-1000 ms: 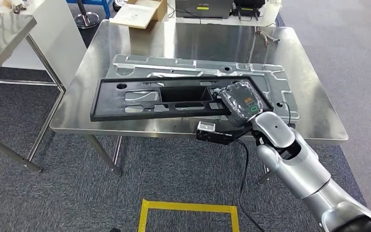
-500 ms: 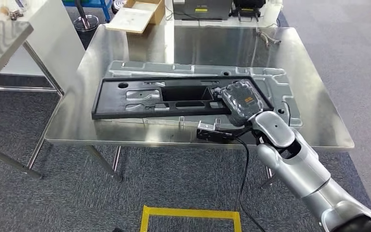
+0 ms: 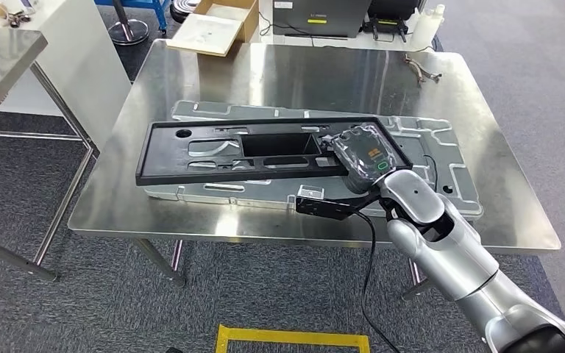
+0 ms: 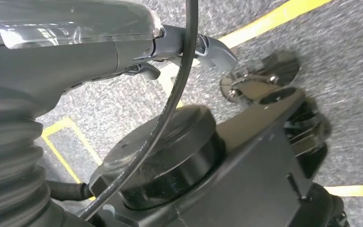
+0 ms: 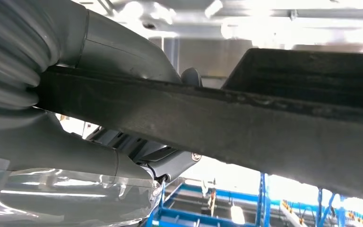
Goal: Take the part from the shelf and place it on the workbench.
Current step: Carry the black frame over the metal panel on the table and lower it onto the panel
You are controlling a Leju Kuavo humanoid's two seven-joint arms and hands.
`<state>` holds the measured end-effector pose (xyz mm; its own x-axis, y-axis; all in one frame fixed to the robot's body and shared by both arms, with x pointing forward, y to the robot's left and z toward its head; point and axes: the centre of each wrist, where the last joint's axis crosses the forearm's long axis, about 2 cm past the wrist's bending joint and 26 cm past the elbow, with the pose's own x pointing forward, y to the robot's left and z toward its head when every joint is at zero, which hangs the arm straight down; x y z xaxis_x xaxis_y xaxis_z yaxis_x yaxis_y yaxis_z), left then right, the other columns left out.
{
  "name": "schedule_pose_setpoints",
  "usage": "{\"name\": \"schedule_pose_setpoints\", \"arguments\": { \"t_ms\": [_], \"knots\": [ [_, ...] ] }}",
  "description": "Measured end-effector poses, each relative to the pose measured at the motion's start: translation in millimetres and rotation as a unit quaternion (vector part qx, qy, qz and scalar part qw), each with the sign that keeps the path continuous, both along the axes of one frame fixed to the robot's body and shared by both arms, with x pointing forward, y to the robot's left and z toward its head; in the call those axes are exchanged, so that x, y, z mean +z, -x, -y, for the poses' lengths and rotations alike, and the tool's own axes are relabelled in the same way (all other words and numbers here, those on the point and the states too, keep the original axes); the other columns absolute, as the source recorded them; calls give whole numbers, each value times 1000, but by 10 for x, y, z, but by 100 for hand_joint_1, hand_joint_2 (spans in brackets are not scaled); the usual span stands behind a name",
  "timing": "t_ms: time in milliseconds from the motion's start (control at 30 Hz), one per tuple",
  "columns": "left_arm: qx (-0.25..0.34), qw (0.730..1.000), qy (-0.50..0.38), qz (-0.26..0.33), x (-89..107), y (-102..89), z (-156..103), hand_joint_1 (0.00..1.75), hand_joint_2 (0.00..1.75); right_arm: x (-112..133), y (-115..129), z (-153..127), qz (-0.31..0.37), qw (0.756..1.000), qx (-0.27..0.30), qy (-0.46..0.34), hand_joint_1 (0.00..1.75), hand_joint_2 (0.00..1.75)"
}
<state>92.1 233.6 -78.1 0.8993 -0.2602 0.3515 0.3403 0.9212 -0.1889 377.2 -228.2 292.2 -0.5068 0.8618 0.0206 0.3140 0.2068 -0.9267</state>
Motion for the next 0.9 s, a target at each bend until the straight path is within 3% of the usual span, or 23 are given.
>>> {"name": "schedule_pose_setpoints", "arguments": {
  "t_ms": [533,900],
  "knots": [
    [7,1000,6,-1,33,-47,23,0,175,-180,-199,125,-54,997,-54,3,175,175],
    [18,1000,3,-10,15,31,-11,0,175,-485,-251,274,-107,990,-89,15,175,175]
  ]
}}
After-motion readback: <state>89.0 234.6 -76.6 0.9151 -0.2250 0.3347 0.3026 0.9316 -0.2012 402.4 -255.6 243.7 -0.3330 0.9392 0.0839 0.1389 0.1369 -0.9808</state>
